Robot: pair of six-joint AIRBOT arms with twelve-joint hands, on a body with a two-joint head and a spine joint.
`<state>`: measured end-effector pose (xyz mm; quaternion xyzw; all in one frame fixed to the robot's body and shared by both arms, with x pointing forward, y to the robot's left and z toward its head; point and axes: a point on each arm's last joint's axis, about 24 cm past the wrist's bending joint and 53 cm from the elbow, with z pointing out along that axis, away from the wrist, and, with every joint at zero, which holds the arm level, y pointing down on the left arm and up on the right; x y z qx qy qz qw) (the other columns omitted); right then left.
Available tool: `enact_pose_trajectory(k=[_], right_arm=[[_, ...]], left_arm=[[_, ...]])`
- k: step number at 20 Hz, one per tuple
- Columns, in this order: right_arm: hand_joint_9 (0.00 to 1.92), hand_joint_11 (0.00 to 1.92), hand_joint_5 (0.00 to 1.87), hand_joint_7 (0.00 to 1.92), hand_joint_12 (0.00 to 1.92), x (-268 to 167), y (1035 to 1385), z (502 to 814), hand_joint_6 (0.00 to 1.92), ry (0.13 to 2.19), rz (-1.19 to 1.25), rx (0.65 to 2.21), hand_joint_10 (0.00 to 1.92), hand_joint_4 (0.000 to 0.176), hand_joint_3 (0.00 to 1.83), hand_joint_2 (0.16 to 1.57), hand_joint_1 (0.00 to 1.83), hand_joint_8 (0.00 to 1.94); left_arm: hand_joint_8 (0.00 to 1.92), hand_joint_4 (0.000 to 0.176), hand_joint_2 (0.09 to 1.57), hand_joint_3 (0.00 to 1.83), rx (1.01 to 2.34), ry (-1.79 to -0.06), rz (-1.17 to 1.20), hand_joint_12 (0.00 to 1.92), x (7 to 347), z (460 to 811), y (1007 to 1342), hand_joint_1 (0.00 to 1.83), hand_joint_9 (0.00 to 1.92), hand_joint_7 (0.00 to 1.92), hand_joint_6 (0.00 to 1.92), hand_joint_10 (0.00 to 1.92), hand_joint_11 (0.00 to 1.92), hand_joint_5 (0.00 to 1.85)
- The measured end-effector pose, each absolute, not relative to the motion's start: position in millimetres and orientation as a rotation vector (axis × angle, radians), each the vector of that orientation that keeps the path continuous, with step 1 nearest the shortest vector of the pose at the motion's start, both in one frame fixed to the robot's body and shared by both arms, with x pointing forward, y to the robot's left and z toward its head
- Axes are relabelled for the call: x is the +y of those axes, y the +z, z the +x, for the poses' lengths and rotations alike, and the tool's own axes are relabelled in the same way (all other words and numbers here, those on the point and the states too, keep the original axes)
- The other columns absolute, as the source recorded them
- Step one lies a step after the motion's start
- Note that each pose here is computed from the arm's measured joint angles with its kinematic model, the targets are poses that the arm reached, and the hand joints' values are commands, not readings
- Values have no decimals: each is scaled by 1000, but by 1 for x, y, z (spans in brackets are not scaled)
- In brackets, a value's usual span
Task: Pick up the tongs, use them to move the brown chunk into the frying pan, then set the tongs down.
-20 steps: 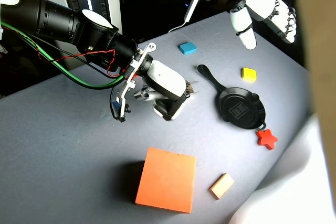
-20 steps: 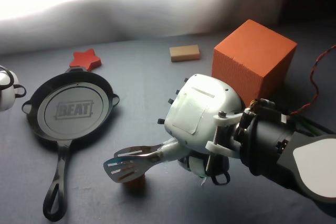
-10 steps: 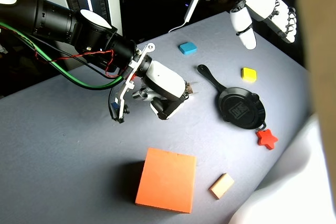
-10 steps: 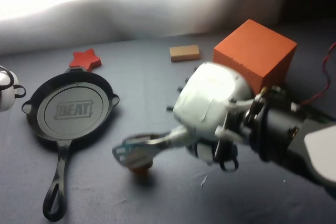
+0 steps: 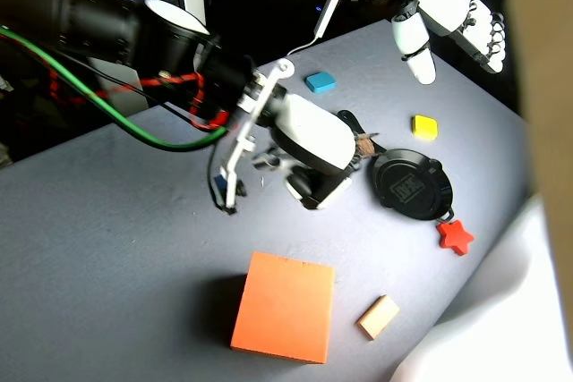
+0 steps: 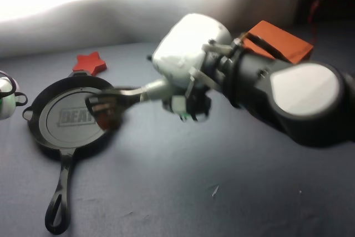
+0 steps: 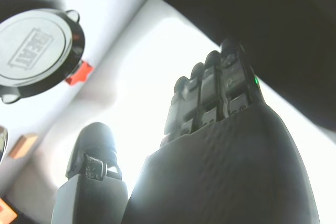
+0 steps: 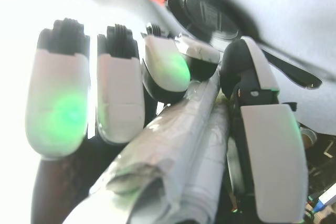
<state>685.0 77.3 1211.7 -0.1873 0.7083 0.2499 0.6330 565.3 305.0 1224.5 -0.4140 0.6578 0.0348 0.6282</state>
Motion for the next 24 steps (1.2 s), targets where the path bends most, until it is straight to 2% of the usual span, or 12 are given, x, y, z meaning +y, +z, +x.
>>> enact_pose_trajectory(k=[3, 4, 8, 12, 14, 15, 17, 18, 21, 24], right_arm=[[1707, 1702, 1406, 1607, 1921, 90, 1220, 712, 1921, 570, -399, 1586, 1921, 176, 0, 1437, 948, 1941], [1708, 1695, 1395, 1609, 1921, 97, 1219, 722, 1921, 587, -389, 1584, 1921, 176, 1, 1445, 934, 1941], [1694, 1687, 1372, 1587, 1921, 122, 1209, 738, 1921, 578, -430, 1561, 1921, 176, 6, 1461, 893, 1941], [1672, 1682, 1343, 1560, 1921, 143, 1198, 742, 1921, 583, -469, 1556, 1921, 176, 9, 1477, 819, 1941], [1591, 1590, 1311, 1485, 1921, 145, 1200, 741, 1914, 595, -470, 1547, 1921, 176, 12, 1497, 704, 1926], [1558, 1548, 1304, 1464, 1921, 145, 1201, 741, 1894, 596, -471, 1545, 1921, 176, 11, 1501, 664, 1894], [1463, 1381, 1174, 1389, 1921, 144, 1200, 741, 1769, 594, -469, 1545, 1891, 176, 5, 1500, 569, 1787], [1420, 1291, 1043, 1357, 1921, 144, 1199, 741, 1627, 586, -475, 1542, 1869, 0, 0, 1491, 530, 1739], [1318, 1115, 984, 1287, 1921, 143, 1196, 735, 1321, 585, -495, 1541, 1854, 0, 0, 1440, 513, 1615], [1221, 989, 1002, 1231, 1921, 142, 1197, 730, 1113, 574, -513, 1531, 1822, 0, 0, 1394, 473, 1519]], left_arm=[[2, 26, 1303, 1, 1508, 80, -947, 49, 305, 565, 1224, 33, 0, 14, 0, 0, 0, 0], [0, 20, 1303, 1, 1507, 82, -950, 80, 305, 565, 1224, 56, 7, 26, 1, 1, 0, 5], [3, 30, 1300, 0, 1508, 80, -949, 56, 305, 565, 1224, 49, 0, 11, 0, 0, 0, 0], [1, 26, 1296, 0, 1507, 81, -949, 89, 305, 565, 1224, 38, 0, 15, 2, 0, 0, 6], [1, 22, 1298, 0, 1508, 80, -949, 104, 305, 565, 1225, 61, 2, 20, 2, 0, 0, 10], [1, 26, 1297, 0, 1507, 81, -949, 87, 305, 565, 1225, 55, 0, 10, 0, 0, 0, 1], [0, 27, 1300, 0, 1507, 81, -949, 49, 305, 565, 1225, 51, 0, 4, 0, 0, 0, 0], [0, 31, 1295, 0, 1507, 81, -949, 48, 305, 565, 1225, 53, 0, 5, 0, 0, 0, 0], [0, 28, 1299, 1, 1507, 81, -949, 19, 305, 565, 1225, 40, 0, 0, 0, 0, 0, 0], [0, 29, 1303, 2, 1508, 80, -948, 0, 305, 565, 1224, 15, 0, 0, 0, 0, 0, 0]])
